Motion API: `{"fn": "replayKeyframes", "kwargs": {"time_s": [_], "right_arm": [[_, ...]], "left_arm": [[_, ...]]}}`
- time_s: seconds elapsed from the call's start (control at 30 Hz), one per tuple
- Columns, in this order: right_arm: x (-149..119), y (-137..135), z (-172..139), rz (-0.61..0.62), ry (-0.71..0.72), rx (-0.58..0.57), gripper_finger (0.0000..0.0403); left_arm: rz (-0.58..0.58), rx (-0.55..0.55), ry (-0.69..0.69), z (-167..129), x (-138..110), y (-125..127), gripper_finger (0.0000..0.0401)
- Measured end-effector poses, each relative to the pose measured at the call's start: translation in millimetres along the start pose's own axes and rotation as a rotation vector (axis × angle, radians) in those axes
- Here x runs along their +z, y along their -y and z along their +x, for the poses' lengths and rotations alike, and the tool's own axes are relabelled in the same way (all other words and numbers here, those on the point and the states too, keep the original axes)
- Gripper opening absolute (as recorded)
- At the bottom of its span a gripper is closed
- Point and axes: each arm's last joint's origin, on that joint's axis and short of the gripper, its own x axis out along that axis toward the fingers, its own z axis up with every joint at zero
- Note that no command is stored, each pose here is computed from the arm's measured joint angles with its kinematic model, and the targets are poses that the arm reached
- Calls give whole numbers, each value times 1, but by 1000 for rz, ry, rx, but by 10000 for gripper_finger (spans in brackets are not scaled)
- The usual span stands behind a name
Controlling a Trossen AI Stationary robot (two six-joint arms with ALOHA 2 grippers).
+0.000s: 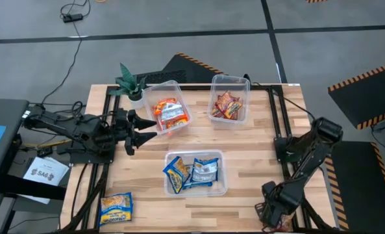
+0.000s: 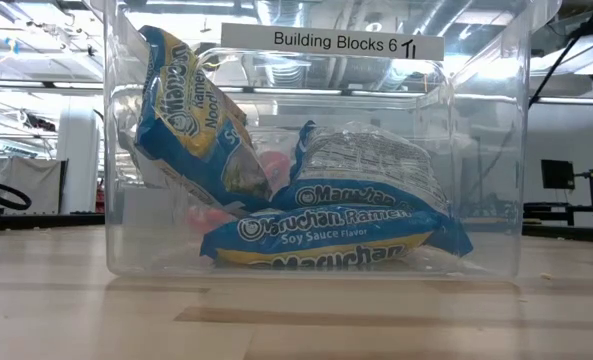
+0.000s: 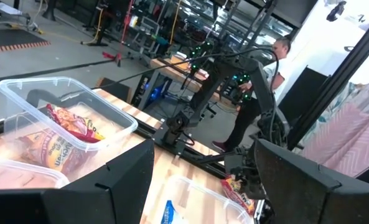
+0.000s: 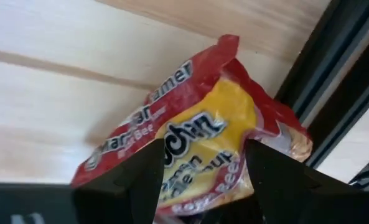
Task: Sort Maruchan noodles
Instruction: Move the red bag to the middle right of the table
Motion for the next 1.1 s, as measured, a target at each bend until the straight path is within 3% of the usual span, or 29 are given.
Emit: {"fn": "replayKeyframes", "kwargs": {"time_s": [0.4,0.5,0.63,0.7,0.87,1.1], "right_arm": [[5,-12,33,42,72,-85,234],[5,-14,37,25,70,-98,186],[8,-13,36,-2,81,-113,59],[9,-13,31,-34,102,-76,19],[18,-11,1,-90,152,43,8],[48,-3,-55,-309,128,139,6]], "left_arm": [[-5,-1,3,0,0,0,263],[-5,-1,3,0,0,0,263],[-5,-1,3,0,0,0,263],[-5,-1,3,0,0,0,263],[-2,0,3,0,0,0,263],[-2,0,3,0,0,0,263]]}}
